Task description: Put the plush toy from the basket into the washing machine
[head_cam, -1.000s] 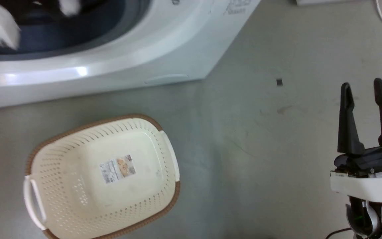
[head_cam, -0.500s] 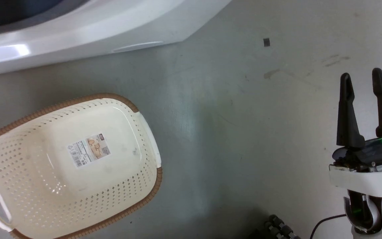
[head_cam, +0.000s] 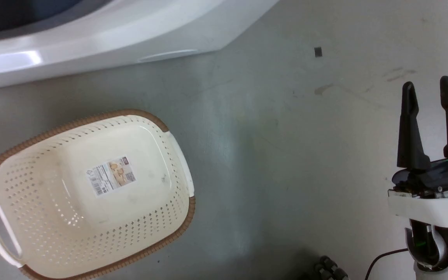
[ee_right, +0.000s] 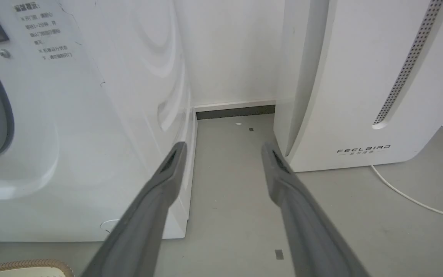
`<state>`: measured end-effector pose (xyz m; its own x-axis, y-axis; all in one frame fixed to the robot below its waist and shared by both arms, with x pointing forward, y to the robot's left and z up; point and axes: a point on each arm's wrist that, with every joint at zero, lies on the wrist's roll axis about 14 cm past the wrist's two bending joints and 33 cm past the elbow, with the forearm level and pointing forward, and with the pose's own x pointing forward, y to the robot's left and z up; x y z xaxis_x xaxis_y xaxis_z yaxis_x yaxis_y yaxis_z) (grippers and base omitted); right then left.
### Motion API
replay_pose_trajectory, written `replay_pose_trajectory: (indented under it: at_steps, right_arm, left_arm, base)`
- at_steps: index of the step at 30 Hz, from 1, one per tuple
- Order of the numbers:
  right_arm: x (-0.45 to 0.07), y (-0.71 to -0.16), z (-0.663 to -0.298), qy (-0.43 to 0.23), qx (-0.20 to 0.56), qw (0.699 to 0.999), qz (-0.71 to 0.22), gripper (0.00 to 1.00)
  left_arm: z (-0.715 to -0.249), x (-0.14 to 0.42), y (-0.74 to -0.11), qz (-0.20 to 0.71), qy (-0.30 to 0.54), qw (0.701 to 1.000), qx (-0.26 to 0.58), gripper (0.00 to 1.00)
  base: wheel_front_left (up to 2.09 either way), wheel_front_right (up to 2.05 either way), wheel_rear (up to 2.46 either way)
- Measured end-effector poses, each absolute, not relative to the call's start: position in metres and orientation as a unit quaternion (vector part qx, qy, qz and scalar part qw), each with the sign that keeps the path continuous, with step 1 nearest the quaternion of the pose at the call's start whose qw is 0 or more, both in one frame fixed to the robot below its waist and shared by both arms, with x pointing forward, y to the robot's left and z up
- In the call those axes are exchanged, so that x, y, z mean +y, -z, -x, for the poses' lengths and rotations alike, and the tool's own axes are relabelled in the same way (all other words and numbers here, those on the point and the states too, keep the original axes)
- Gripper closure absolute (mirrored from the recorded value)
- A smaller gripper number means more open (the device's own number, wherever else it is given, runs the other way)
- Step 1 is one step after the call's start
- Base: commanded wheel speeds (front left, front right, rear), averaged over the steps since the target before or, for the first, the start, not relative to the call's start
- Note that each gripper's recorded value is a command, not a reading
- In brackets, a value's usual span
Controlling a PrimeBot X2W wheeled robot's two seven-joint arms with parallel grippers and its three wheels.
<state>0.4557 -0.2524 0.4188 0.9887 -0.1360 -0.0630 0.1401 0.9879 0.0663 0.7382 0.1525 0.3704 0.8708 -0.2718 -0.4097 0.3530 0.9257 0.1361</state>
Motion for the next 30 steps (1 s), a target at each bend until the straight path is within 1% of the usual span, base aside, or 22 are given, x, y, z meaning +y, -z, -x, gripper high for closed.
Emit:
replay_pose_trajectory:
  at_steps: [4, 6, 7, 13, 18, 22, 23, 24, 25, 26, 29, 30]
  right_arm:
    - [-0.25, -0.433, -0.456, 0.064, 0.012, 0.997, -0.034, 0.0]
    - [-0.249, -0.443, -0.455, 0.062, 0.002, 0.998, -0.031, 0.0]
    - [-0.249, -0.443, -0.455, 0.062, 0.002, 0.998, -0.031, 0.0]
    - [-0.243, -0.477, -0.444, 0.053, -0.032, 0.998, -0.018, 0.0]
    - [-0.232, -0.501, -0.432, 0.038, -0.057, 0.998, -0.017, 0.0]
    - [-0.226, -0.518, -0.422, 0.03, -0.077, 0.996, -0.022, 0.0]
    - [-0.226, -0.518, -0.422, 0.03, -0.077, 0.996, -0.022, 0.0]
    - [-0.222, -0.527, -0.417, 0.024, -0.088, 0.996, -0.021, 0.0]
    - [-0.218, -0.531, -0.415, 0.02, -0.092, 0.995, -0.021, 0.0]
    - [-0.208, -0.54, -0.408, 0.005, -0.103, 0.994, -0.022, 0.0]
    - [-0.199, -0.547, -0.401, -0.007, -0.111, 0.994, -0.023, 0.0]
    - [-0.199, -0.547, -0.401, -0.007, -0.111, 0.994, -0.023, 0.0]
  left_arm:
    - [-0.726, 0.156, -0.385, -0.1, 0.16, 0.969, 0.16, 0.0]
    - [-0.717, 0.156, -0.397, -0.088, 0.16, 0.975, 0.13, 0.0]
    - [-0.717, 0.156, -0.397, -0.088, 0.16, 0.975, 0.13, 0.0]
    - [-0.673, 0.152, -0.444, -0.046, 0.157, 0.984, 0.063, 0.0]
    - [-0.63, 0.15, -0.48, -0.037, 0.156, 0.986, 0.031, 0.0]
    - [-0.593, 0.153, -0.52, -0.021, 0.142, 0.989, -0.019, 0.0]
    - [-0.593, 0.153, -0.52, -0.021, 0.142, 0.989, -0.019, 0.0]
    - [-0.571, 0.16, -0.532, -0.014, 0.125, 0.991, -0.036, 0.0]
    - [-0.56, 0.164, -0.537, -0.011, 0.118, 0.992, -0.043, 0.0]
    - [-0.525, 0.17, -0.554, 0.004, 0.1, 0.993, -0.069, 0.0]
    - [-0.491, 0.18, -0.568, 0.02, 0.072, 0.993, -0.095, 0.0]
    - [-0.491, 0.18, -0.568, 0.02, 0.072, 0.993, -0.095, 0.0]
  base:
    - [0.0, 0.0, 0.0]
    - [0.0, 0.0, 0.0]
    - [0.0, 0.0, 0.0]
    - [0.0, 0.0, 0.0]
    - [0.0, 0.0, 0.0]
    - [0.0, 0.0, 0.0]
    - [0.0, 0.0, 0.0]
    - [0.0, 0.0, 0.0]
    - [0.0, 0.0, 0.0]
    - [0.0, 0.0, 0.0]
    - [0.0, 0.0, 0.0]
    - [0.0, 0.0, 0.0]
